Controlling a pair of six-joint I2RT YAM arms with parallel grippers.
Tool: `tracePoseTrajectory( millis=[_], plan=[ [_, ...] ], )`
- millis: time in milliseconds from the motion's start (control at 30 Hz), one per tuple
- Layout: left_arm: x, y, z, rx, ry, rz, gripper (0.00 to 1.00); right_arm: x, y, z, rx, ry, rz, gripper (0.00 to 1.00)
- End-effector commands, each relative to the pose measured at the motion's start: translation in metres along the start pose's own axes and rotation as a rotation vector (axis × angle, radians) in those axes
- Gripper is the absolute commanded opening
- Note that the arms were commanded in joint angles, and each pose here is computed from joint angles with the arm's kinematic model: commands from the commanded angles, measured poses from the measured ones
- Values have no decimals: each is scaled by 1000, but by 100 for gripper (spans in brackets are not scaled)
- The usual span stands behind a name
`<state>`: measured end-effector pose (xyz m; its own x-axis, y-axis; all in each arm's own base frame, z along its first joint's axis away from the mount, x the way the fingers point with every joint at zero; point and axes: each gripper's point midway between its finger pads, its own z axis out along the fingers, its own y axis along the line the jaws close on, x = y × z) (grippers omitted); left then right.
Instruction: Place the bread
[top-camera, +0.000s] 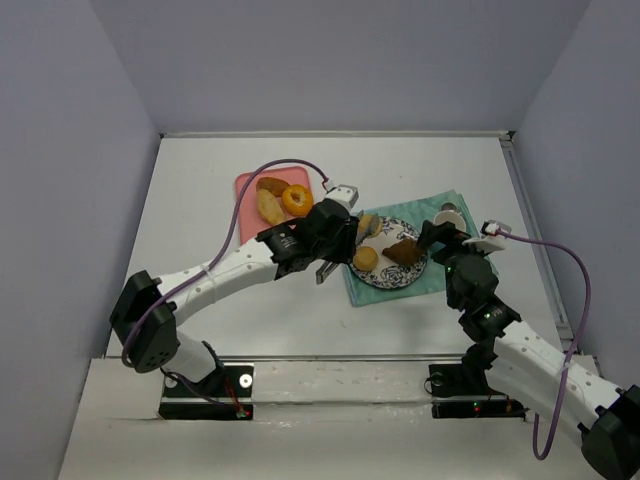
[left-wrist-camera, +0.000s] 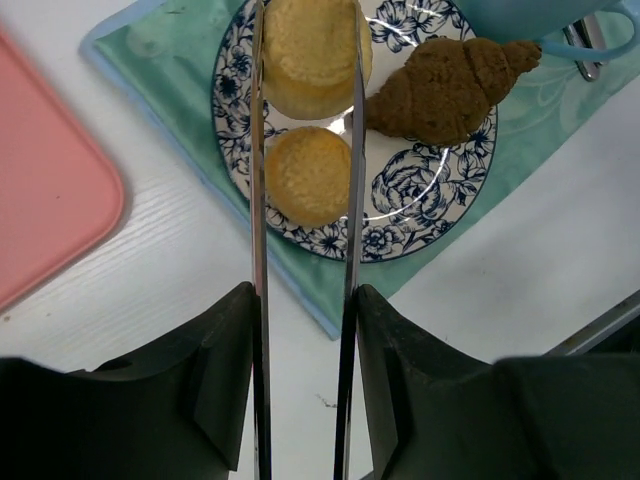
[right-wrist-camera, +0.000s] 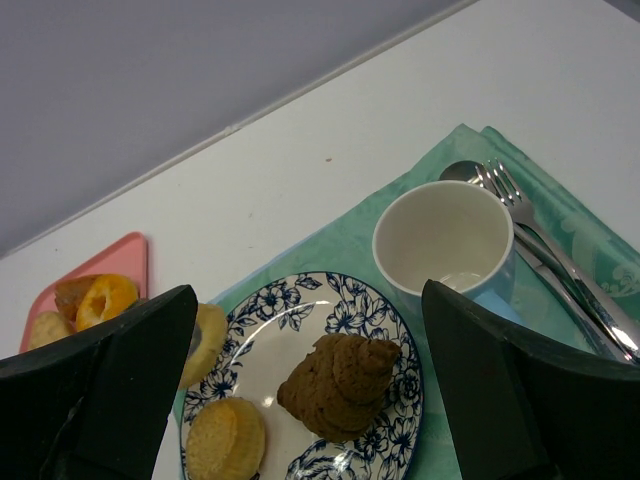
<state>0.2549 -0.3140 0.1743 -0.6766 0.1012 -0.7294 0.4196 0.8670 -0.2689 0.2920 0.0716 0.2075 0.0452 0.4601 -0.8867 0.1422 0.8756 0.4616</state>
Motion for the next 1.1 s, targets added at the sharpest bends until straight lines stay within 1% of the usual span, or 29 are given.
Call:
tracePoseTrajectory(
  millis=[0,67,100,167,200,300,467,600,667,700,733,767,800,833,867,900,933,967,1033,1067],
  plan=[
    [-18,-29,17,75,-17,69,52,-18,4,1,7,-62,41,100],
    [-17,-28,21,63,-8,74,54,-18,3,0,8,-65,43,100],
    [-15,-27,24,58,3,79,58,-18,3,0,10,-66,44,100],
    [-14,-28,25,66,7,85,62,-18,2,0,11,-66,44,100],
    [-14,-29,25,70,9,89,67,-18,2,0,11,-66,46,100],
    [-15,-28,26,61,10,92,72,-18,2,1,15,-65,40,100],
    [-19,-30,24,64,-1,93,73,-17,2,1,15,-62,38,100],
    [-38,-23,11,22,-72,75,68,-17,3,1,13,-62,40,100],
    [-49,-12,-1,-35,-118,51,67,-17,3,1,12,-61,41,100],
    [-52,-2,-6,-84,-129,42,66,-17,3,2,13,-60,38,100],
    [-60,18,-10,-169,-164,17,66,-16,4,2,12,-57,36,100],
    [-67,30,-19,-205,-195,-4,67,-15,4,3,12,-56,35,100],
    [-65,49,-22,-267,-206,-17,66,-15,4,3,12,-55,34,100],
    [-70,76,-24,-324,-218,-53,66,-14,4,3,15,-53,32,100],
    [-77,93,-34,-352,-252,-89,66,-15,4,3,15,-53,30,100],
    [-71,116,-32,-393,-260,-111,65,-14,4,3,15,-52,29,100],
    [-75,158,-39,-486,-288,-163,64,-15,4,4,16,-54,27,100],
    [-71,192,-51,-599,-335,-195,62,-16,4,3,16,-57,29,100],
    [-70,232,-59,-655,-357,-230,63,-16,3,3,20,-59,32,100],
    [-71,250,-61,-666,-367,-237,66,-16,3,3,21,-60,32,100]
  ],
)
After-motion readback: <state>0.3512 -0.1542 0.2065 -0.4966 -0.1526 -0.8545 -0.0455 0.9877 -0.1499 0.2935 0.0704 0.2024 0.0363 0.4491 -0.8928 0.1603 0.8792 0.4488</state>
